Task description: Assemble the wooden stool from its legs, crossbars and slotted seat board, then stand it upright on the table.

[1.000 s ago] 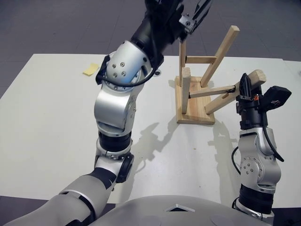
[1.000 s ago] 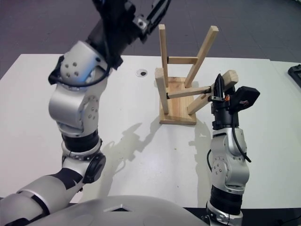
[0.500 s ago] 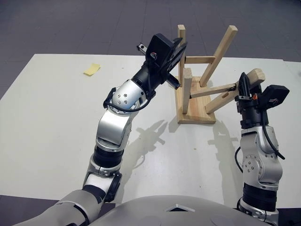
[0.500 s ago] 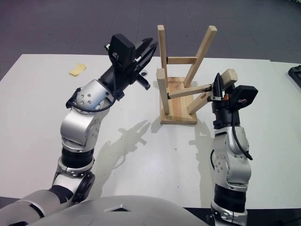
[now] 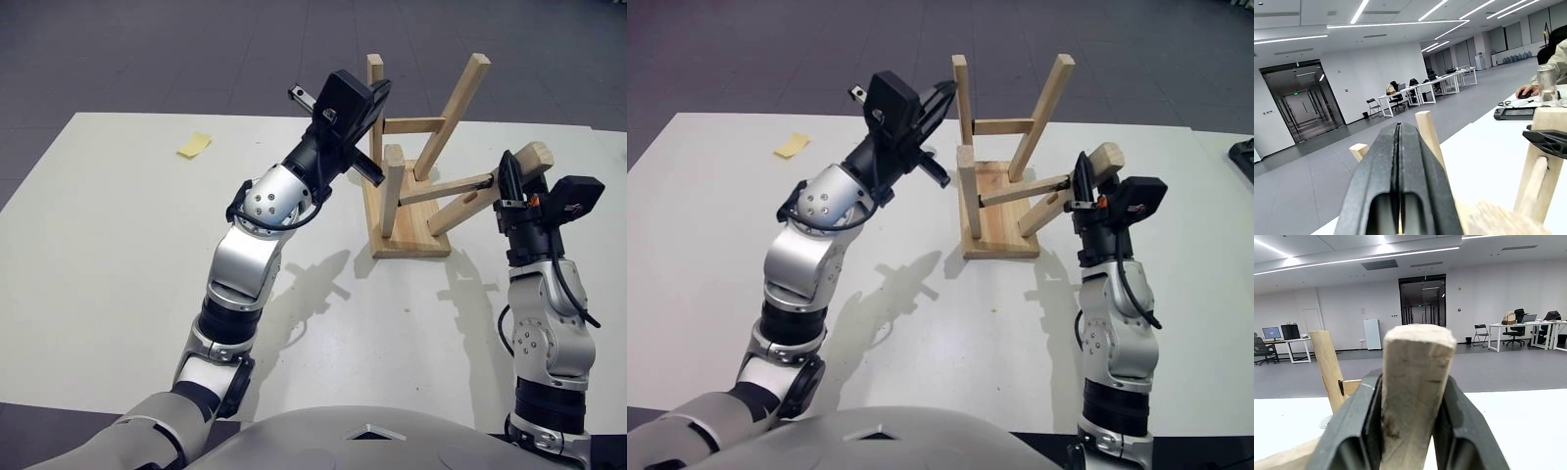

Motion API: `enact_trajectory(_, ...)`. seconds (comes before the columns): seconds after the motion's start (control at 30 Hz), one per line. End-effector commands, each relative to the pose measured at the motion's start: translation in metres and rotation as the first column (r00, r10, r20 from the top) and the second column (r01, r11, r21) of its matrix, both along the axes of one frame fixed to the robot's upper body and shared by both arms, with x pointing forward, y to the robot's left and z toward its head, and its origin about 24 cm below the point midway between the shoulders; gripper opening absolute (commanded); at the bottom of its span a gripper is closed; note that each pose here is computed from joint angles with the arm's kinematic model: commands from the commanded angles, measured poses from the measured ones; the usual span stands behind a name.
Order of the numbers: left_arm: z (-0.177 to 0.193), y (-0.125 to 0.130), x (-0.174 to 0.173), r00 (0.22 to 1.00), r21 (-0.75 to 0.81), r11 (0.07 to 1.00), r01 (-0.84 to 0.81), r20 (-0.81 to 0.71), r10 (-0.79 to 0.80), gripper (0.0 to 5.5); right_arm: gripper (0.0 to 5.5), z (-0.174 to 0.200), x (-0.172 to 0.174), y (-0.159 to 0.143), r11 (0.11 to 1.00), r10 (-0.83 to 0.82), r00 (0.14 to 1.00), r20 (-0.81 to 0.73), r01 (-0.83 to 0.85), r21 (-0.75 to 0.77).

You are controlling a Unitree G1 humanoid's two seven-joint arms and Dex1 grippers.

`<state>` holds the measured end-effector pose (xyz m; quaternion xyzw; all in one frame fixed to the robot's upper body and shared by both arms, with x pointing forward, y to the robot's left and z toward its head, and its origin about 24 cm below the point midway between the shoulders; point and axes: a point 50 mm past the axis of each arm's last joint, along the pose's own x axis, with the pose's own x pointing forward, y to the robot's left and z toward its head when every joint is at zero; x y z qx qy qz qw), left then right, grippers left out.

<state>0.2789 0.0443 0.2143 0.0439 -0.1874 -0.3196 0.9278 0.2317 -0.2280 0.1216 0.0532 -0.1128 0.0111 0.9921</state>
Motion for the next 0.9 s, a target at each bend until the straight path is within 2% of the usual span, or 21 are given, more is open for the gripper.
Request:
enact_trajectory(0.03, 0.064, 0.003, 0.0, 0.997, -0.276, 0.96, 0.041, 0.076, -0.02, 0.0, 1.1, -0.055, -0.014, -0.005, 1.0, -0.02, 0.953, -0.304, 0.024, 0.01)
enact_trajectory(0.1, 0.093, -0.006, -0.002, 0.993, -0.414, 0.904, 0.104, 0.097, -0.07, 0.0, 1.1, -0.057, -0.015, -0.002, 1.0, -0.016, 0.951, -0.307, 0.023, 0.02)
enact_trajectory(0.17, 0.102, -0.025, 0.001, 0.992, -0.452, 0.883, 0.126, 0.062, -0.11, 0.0, 1.1, -0.058, -0.015, 0.001, 0.999, -0.01, 0.951, -0.309, 0.02, 0.028)
enact_trajectory(0.3, 0.081, -0.081, -0.003, 0.95, -0.4, 0.874, 0.275, -0.026, -0.31, 0.0, 1.1, -0.059, -0.012, 0.009, 0.999, 0.006, 0.952, -0.306, 0.006, 0.04)
enact_trajectory(0.4, 0.06, -0.108, -0.01, 0.868, -0.442, 0.819, 0.365, -0.157, -0.471, 0.0, 1.09, -0.06, -0.012, 0.013, 0.999, 0.016, 0.95, -0.31, -0.001, 0.049)
enact_trajectory(0.5, 0.045, -0.119, -0.02, 0.81, -0.441, 0.804, 0.4, -0.241, -0.535, 0.0, 1.07, -0.062, -0.014, 0.015, 0.999, 0.019, 0.947, -0.32, -0.002, 0.052)
enact_trajectory(0.73, 0.04, -0.142, -0.045, 0.669, -0.417, 0.732, 0.539, -0.315, -0.673, 0.0, 1.05, -0.055, -0.01, 0.023, 0.998, 0.033, 0.951, -0.306, -0.016, 0.056)
enact_trajectory(0.8, 0.035, -0.145, -0.045, 0.659, -0.395, 0.743, 0.54, -0.351, -0.666, 0.0, 1.05, -0.05, -0.009, 0.026, 0.998, 0.036, 0.955, -0.295, -0.019, 0.059)
enact_trajectory(0.9, 0.015, -0.14, -0.038, 0.684, -0.331, 0.79, 0.515, -0.396, -0.612, 0.0, 1.04, -0.045, -0.007, 0.028, 0.998, 0.034, 0.959, -0.28, -0.017, 0.065)
